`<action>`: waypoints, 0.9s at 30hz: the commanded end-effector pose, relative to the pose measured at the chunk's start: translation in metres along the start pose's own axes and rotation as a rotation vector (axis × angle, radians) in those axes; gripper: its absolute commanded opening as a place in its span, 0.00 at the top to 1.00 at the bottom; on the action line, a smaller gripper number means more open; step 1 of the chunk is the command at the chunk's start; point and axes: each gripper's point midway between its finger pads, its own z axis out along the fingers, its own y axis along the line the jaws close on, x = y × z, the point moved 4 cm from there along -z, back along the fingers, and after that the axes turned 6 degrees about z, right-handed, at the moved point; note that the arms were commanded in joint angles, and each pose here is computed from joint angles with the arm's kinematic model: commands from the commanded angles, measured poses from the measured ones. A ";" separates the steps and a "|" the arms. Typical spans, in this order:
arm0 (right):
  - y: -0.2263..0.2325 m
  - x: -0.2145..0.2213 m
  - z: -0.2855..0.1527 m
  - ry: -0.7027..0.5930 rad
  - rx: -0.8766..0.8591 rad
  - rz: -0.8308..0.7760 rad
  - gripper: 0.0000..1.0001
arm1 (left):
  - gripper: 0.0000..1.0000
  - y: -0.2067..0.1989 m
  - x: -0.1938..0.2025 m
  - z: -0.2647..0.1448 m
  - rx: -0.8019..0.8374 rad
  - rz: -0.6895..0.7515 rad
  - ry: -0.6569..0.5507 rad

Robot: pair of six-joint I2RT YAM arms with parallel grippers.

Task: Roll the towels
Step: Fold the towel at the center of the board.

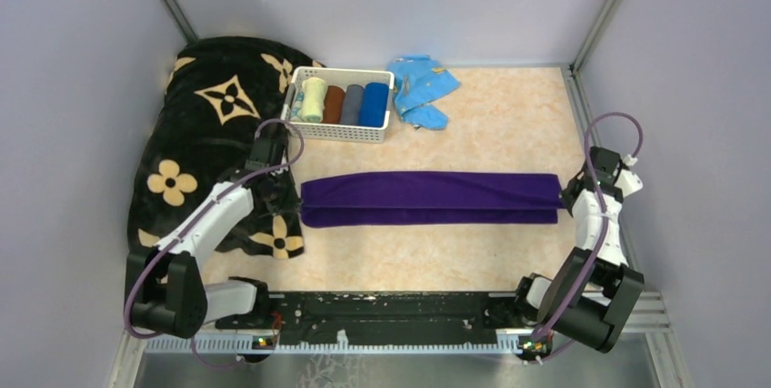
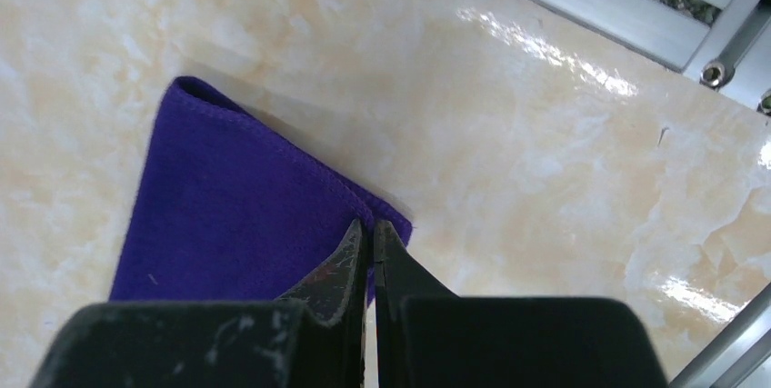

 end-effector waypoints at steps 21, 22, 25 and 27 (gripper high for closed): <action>-0.015 -0.003 0.007 -0.016 0.059 0.040 1.00 | 1.00 0.011 0.026 0.002 -0.011 -0.159 -0.043; -0.014 -0.007 0.003 -0.036 0.053 0.047 1.00 | 1.00 0.012 0.023 -0.001 -0.022 -0.159 -0.054; -0.016 -0.009 0.000 -0.050 0.059 0.056 1.00 | 1.00 0.015 0.019 -0.007 -0.043 -0.156 -0.082; -0.020 -0.006 0.002 -0.050 0.070 0.056 1.00 | 1.00 0.017 0.021 -0.008 -0.049 -0.159 -0.085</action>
